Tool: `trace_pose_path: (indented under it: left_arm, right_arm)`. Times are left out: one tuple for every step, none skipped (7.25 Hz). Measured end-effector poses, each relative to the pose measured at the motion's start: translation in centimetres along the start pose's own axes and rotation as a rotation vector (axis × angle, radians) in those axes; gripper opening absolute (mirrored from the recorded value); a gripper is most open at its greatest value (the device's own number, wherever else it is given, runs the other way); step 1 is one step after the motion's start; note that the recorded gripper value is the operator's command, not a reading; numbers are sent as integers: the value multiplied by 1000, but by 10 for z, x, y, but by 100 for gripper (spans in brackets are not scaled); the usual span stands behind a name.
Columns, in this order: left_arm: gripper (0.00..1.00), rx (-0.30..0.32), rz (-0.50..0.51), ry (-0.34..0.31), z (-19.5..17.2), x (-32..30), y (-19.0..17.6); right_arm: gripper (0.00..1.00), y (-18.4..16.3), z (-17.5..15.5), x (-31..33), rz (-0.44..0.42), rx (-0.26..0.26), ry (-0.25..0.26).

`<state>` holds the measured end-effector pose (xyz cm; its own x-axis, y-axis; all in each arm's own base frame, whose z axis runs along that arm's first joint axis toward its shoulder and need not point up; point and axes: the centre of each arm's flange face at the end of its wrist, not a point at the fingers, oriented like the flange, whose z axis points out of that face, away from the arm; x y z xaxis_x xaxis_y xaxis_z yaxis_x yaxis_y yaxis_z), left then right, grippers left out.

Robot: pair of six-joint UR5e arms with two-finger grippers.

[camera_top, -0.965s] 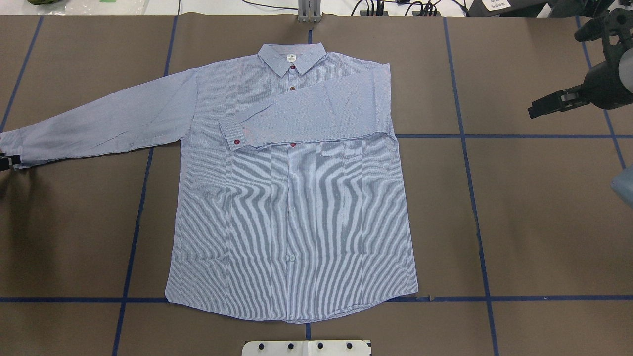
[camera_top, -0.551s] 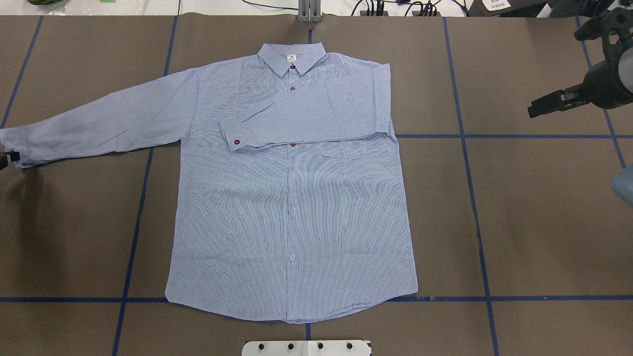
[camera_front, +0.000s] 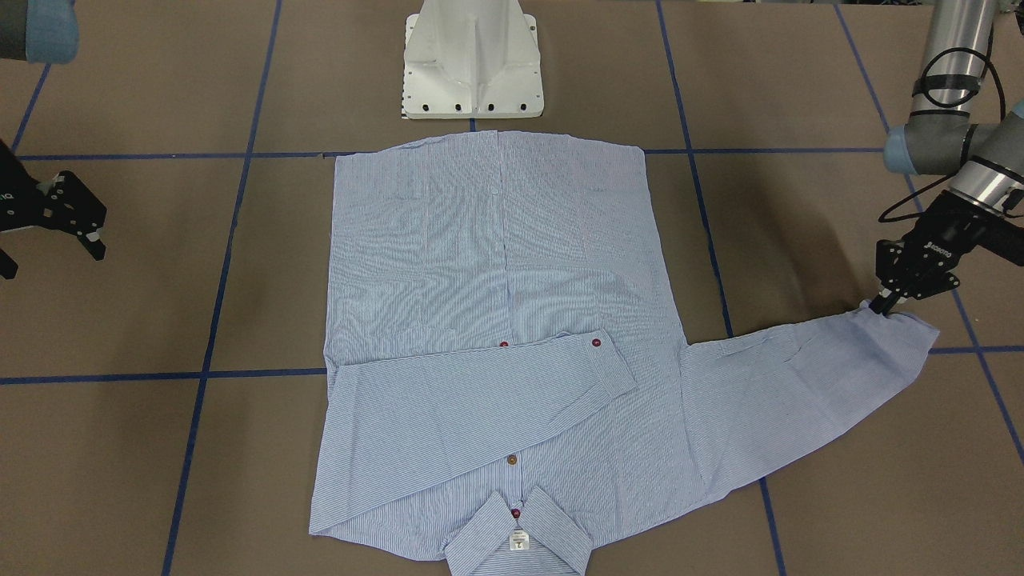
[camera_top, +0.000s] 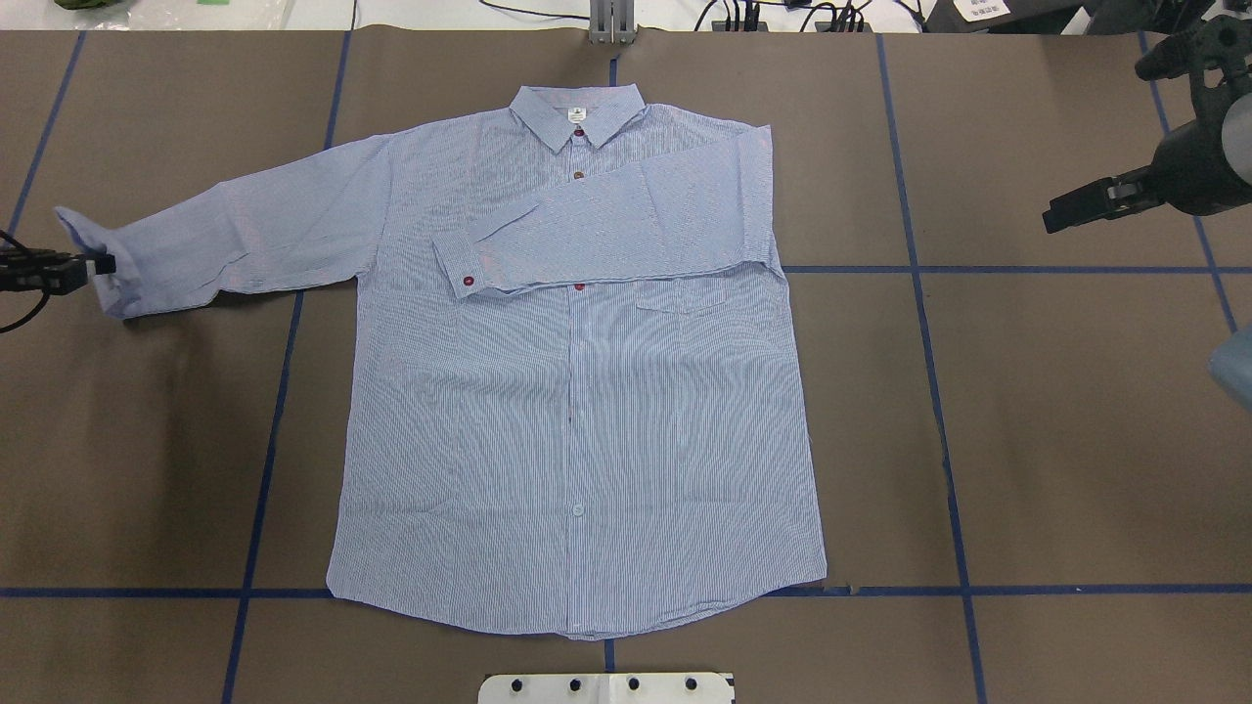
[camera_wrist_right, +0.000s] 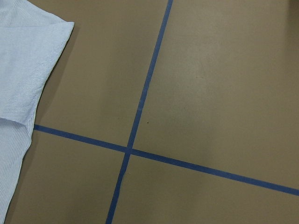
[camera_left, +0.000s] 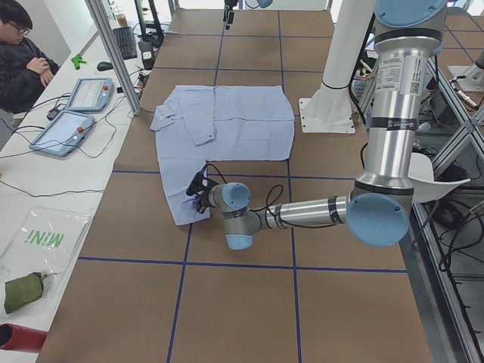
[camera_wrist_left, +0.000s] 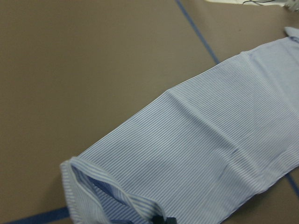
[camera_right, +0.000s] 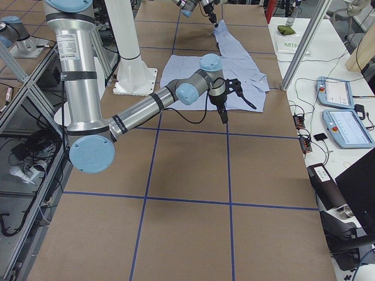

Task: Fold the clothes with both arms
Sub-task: 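Lower the left gripper to the other sleeve's cuff and grasp it, then carry the grasped sleeve across the shirt body toward the other sleeve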

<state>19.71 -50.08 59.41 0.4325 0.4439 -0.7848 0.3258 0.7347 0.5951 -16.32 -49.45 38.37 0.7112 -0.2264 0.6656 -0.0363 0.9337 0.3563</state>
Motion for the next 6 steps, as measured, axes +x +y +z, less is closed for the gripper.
trace_pose_path:
  left_arm:
    - [0, 12, 71, 73, 26, 35, -34]
    - [0, 20, 121, 149, 56, 80, -61]
    - [0, 8, 144, 216, 94, 135, -82]
    - [0, -21, 142, 246, 129, 189, -106]
    - [0, -52, 129, 241, 162, 244, -132]
    - [0, -69, 101, 219, 185, 292, -154]
  right_arm:
    - [100, -1, 0, 0, 0, 0, 0]
    - [100, -1, 1, 0, 0, 1, 1]
    - [100, -2, 1, -1, 0, 1, 1]
    - [100, -2, 1, -1, 0, 1, 1]
    - [100, -3, 1, -1, 1, 1, 1]
    - [100, -3, 1, -1, 1, 2, 1]
